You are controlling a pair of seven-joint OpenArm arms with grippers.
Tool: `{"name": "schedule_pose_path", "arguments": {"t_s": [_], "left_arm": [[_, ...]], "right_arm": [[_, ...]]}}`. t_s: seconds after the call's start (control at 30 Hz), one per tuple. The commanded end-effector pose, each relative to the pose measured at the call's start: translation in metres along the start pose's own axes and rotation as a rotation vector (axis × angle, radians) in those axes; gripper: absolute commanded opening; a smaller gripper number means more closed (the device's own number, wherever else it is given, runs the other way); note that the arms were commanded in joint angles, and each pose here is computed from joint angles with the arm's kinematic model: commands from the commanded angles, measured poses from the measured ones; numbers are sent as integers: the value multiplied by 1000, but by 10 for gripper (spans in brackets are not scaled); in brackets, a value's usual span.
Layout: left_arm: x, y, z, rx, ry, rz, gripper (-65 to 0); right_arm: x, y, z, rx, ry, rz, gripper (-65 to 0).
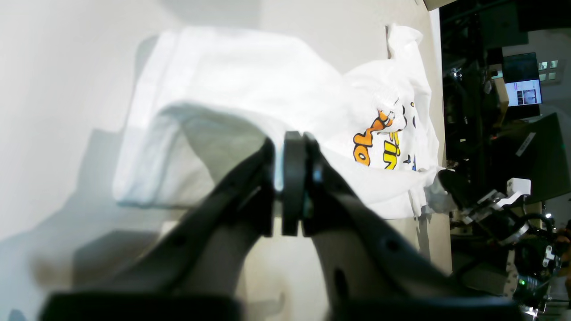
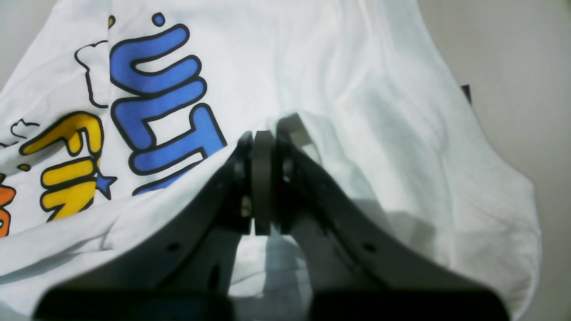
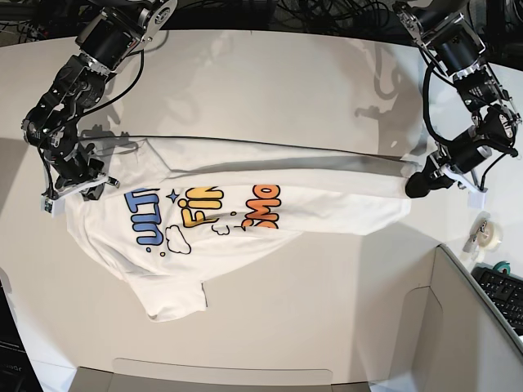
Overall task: Layout the t-shirt on the table in an organized manner, then fold the t-shirt properly
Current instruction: 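Lift the collar-side edge with both grippers and fold it over the print, then drag the folded edge with both grippers back toward the collar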
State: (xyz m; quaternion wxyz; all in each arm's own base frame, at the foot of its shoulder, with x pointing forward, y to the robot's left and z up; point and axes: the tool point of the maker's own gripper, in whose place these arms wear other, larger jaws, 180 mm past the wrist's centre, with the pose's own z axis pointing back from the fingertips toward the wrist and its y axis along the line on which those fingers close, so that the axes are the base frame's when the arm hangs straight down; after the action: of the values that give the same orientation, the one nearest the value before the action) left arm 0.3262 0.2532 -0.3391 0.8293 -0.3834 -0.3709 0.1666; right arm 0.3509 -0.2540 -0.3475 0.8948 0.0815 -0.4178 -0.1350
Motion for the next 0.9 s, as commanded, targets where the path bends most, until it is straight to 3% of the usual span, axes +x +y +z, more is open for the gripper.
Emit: {"name": "schedule_pose_path", "arguments": {"t_s": [0.0, 0.13, 0.3, 0.53, 0.87], "left_arm": [[12, -4, 5, -9, -21, -23, -555], [11, -4, 5, -9, -18, -23, -402], [12, -4, 6, -8, -21, -21, -383], [25, -1, 16, 12, -34, -49, -383], [53, -33, 34, 28, -86, -227, -394]], "right_arm": [[19, 1, 3, 6, -58, 15, -630], [18, 0, 4, 3, -53, 18, -466], [21, -4, 6, -5, -56, 27, -304], [29, -9, 11, -20, -76, 37, -273], [90, 2, 79, -99, -310, 190, -275]]}}
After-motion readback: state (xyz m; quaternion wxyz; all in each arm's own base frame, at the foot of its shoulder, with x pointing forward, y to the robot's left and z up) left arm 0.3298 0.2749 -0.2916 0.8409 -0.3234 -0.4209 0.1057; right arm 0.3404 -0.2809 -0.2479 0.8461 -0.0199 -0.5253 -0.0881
